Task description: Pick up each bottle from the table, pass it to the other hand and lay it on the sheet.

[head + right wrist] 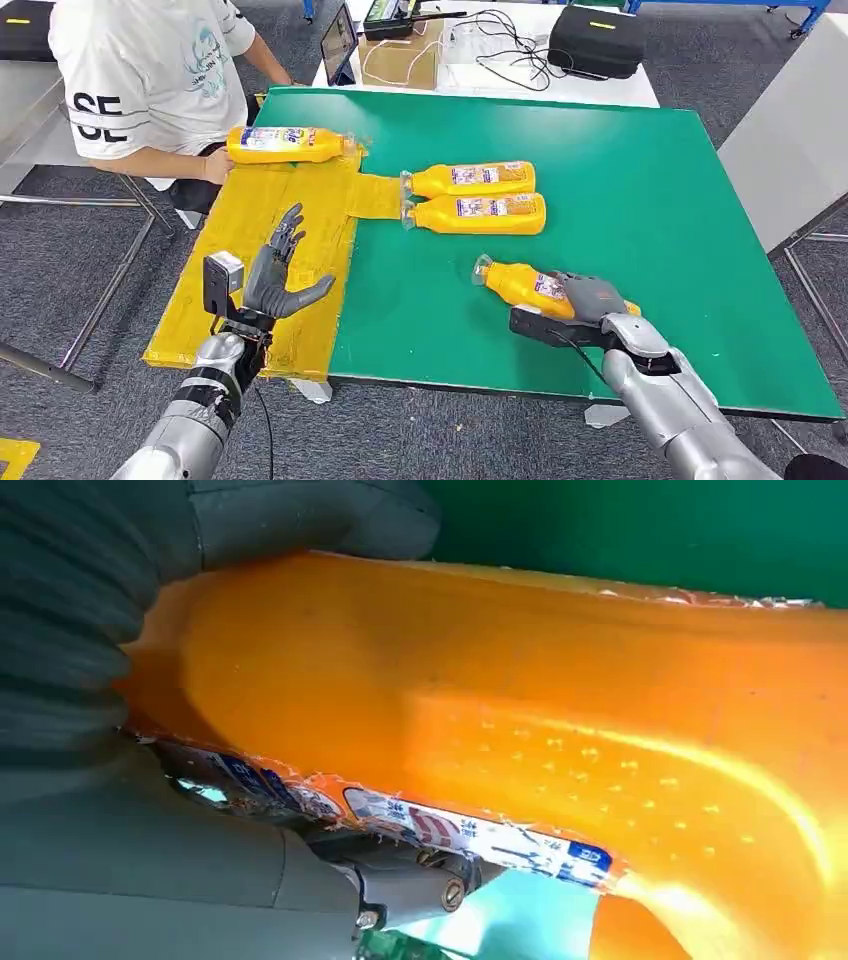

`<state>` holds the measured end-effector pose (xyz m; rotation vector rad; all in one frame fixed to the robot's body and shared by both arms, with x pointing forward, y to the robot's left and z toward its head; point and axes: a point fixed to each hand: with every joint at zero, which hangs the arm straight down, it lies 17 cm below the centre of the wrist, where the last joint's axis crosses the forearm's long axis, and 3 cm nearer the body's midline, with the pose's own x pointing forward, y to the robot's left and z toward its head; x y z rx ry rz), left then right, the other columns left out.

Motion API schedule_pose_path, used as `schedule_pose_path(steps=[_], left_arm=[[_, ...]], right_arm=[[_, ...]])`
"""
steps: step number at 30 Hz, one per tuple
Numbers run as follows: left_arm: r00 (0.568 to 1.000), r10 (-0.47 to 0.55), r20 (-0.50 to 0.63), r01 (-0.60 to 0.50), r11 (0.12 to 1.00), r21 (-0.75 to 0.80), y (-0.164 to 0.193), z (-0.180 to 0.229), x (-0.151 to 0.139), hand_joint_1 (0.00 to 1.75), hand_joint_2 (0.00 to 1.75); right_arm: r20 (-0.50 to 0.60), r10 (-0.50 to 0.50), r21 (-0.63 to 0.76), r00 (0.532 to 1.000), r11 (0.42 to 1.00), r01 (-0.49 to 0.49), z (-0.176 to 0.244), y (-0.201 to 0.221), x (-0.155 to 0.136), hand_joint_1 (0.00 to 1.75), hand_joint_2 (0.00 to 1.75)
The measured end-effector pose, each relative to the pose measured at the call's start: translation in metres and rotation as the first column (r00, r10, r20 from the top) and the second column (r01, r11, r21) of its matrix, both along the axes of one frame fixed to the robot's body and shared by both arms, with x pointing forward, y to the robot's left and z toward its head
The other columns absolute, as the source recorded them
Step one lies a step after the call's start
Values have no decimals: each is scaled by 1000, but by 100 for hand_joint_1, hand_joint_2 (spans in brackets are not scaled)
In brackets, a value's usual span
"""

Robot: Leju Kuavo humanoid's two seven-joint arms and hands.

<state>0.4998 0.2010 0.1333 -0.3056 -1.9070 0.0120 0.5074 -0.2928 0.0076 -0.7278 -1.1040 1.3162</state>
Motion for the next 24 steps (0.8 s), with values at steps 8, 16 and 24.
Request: schedule_pose_path(steps=[8,16,24], left_arm=[[998,50,-46,-46,995,87,0,-8,12,0,175],[994,19,-105,-7,994,110,-40,0,35,0,175],[992,-69,-109,74,996,44,-75,20,41,0,175]], right_arm=[[191,-16,358,982,932,-54,50,83,14,175,175],[320,-117,719,940,676,-161,139,193,29,175,175],[293,-75,817,953,538,-208,164,266,20,175,175]])
